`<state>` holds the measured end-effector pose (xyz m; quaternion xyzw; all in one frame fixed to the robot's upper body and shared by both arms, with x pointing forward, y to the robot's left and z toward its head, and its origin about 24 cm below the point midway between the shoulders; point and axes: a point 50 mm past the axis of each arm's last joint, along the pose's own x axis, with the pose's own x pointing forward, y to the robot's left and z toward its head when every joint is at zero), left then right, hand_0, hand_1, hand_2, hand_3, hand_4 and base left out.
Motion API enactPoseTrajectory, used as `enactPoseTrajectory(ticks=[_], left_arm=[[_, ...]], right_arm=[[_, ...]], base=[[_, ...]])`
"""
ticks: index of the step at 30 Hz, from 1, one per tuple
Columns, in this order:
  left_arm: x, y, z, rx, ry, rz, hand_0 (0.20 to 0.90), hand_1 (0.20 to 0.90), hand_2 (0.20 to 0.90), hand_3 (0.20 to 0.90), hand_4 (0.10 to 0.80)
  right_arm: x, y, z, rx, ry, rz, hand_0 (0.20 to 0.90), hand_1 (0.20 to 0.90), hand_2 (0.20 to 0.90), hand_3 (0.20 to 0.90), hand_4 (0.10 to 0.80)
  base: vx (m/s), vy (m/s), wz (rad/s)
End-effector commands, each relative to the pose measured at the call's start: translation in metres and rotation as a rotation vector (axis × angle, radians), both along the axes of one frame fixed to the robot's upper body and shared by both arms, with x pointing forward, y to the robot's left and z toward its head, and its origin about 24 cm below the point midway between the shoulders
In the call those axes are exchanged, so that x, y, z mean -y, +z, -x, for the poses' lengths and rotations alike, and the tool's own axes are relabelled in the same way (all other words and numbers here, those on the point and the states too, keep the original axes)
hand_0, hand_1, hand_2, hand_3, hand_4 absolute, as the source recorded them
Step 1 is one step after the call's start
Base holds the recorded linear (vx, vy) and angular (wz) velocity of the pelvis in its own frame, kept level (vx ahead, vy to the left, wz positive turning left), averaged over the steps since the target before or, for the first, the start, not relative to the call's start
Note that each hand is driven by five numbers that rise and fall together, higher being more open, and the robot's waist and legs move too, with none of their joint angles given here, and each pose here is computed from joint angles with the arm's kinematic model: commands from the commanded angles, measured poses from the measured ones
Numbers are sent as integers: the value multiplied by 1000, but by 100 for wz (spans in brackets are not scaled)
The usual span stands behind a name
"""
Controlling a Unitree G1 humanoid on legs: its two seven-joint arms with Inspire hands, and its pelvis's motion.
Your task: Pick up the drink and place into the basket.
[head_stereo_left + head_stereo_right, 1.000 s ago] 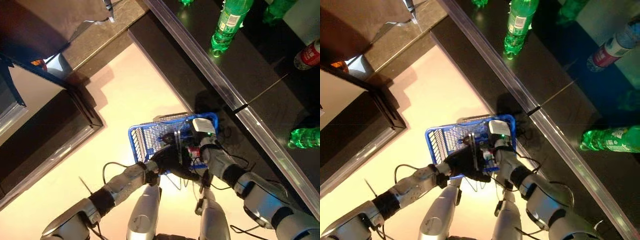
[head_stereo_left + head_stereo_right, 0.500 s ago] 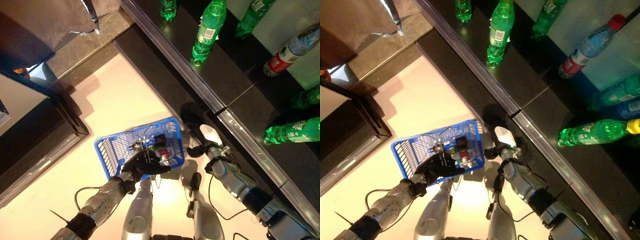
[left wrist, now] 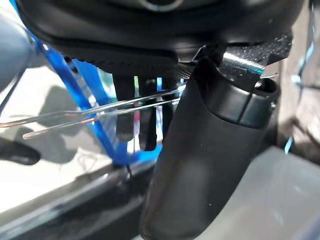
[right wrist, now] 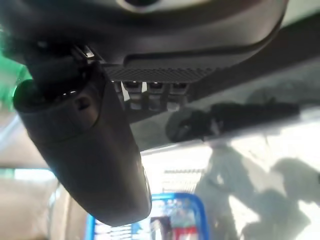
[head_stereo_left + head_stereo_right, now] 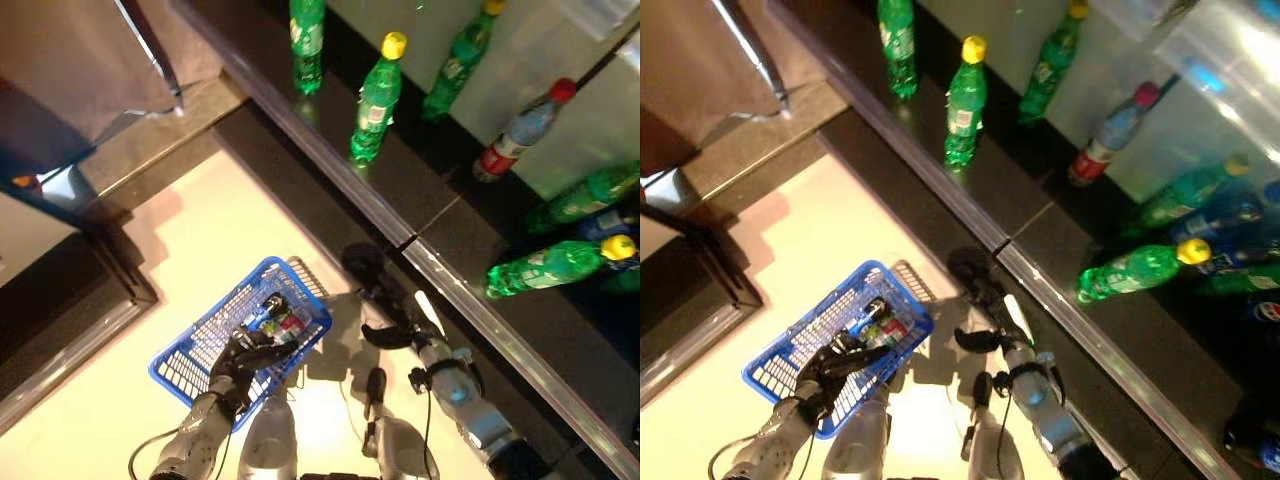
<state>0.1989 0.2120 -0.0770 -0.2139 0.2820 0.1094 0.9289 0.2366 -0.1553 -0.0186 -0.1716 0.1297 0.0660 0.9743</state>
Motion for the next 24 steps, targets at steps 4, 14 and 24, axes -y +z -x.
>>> enactPoseTrajectory(ticks=[4, 14, 24], left_arm=[[2, -29, 32, -22, 28, -76, 300, 300, 300, 200, 100], [-18, -66, 76, -310, 115, -147, 300, 300, 300, 200, 100], [-14, -72, 86, -349, 99, -132, 300, 300, 300, 200, 100]], right_arm=[[12, -57, 46, -276, -107, -223, 900, 900, 900, 900, 800], [37, -128, 111, -708, -304, -249, 900, 900, 900, 900, 800], [39, -141, 133, -818, -356, -267, 900, 900, 900, 900, 800]], base=[[33, -24, -10], [42, -33, -3], [5, 4, -4]])
